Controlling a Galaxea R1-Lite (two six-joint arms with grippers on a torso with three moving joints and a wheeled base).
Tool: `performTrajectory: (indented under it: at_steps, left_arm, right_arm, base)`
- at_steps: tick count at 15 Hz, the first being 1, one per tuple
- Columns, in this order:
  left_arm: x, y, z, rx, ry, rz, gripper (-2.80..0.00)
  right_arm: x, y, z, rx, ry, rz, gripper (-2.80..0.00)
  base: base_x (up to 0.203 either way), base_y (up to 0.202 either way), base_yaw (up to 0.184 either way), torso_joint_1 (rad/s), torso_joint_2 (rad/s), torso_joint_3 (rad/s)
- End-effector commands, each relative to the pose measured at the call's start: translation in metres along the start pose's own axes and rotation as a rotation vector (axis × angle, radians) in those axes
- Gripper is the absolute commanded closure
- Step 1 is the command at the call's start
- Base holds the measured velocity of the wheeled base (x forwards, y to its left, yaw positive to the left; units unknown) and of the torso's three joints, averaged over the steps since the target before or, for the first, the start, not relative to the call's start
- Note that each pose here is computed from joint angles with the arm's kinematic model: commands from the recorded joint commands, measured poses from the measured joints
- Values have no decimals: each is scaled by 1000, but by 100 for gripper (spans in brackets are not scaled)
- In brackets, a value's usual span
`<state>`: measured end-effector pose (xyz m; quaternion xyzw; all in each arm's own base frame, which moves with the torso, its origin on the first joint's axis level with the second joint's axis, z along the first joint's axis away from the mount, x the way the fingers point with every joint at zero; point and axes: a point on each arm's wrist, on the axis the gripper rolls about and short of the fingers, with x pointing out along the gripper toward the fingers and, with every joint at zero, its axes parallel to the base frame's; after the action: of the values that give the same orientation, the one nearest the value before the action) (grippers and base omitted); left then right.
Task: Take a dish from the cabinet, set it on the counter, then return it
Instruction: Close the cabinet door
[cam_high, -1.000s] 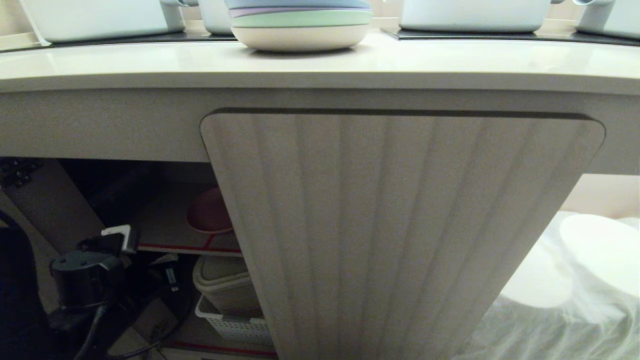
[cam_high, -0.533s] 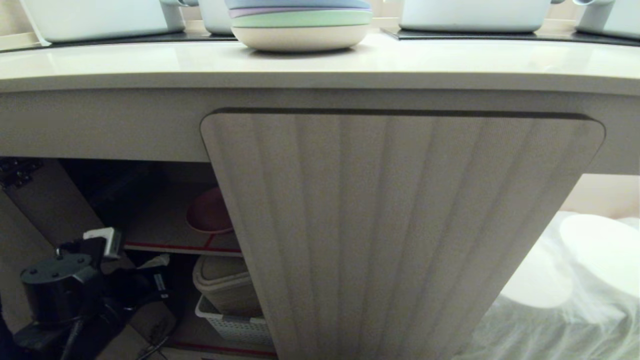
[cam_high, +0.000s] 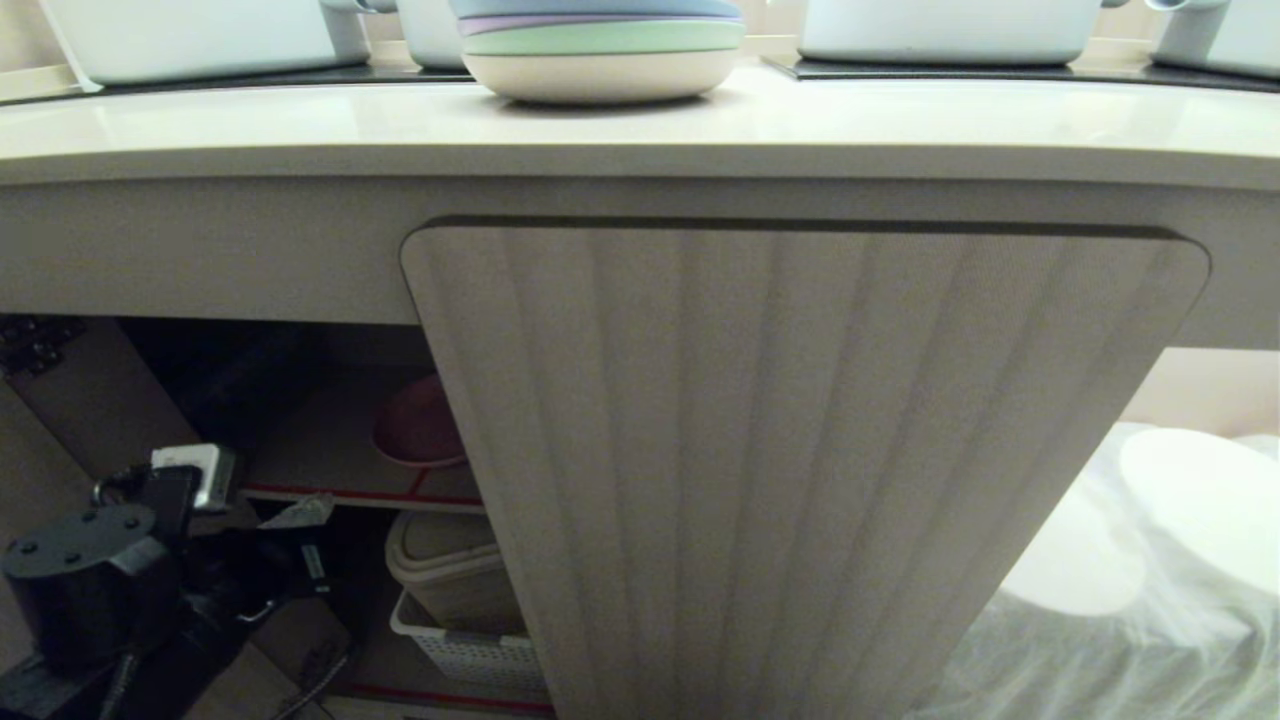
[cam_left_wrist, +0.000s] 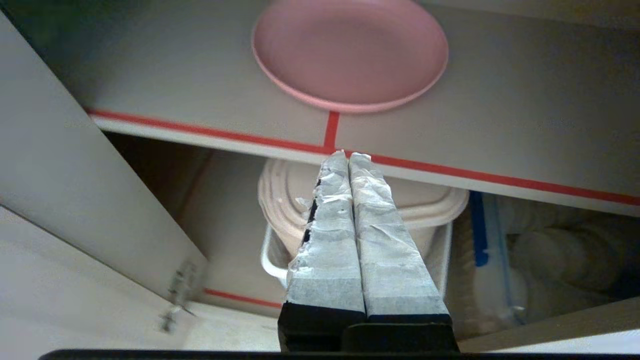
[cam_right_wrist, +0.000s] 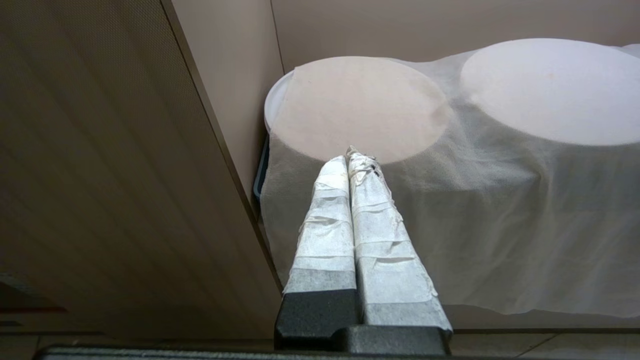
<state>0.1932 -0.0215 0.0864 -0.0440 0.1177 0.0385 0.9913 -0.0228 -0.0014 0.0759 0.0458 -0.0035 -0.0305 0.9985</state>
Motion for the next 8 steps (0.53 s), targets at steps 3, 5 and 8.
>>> performTrajectory:
  at_steps: [3,5,8]
  left_arm:
    - [-6,-3,7,0,-47,-3,0]
    - [-7,-3,9,-1,-55,-2,0]
    - [-13,-2,12,0,-63,3,0]
  right_arm:
    - [0,0,0,0,0,0,0]
    - [0,0,0,0,0,0,0]
    - [0,0,0,0,0,0,0]
  base:
    - [0,0,0,0,0,0]
    - [0,0,0,0,0,0]
    - [0,0,0,0,0,0]
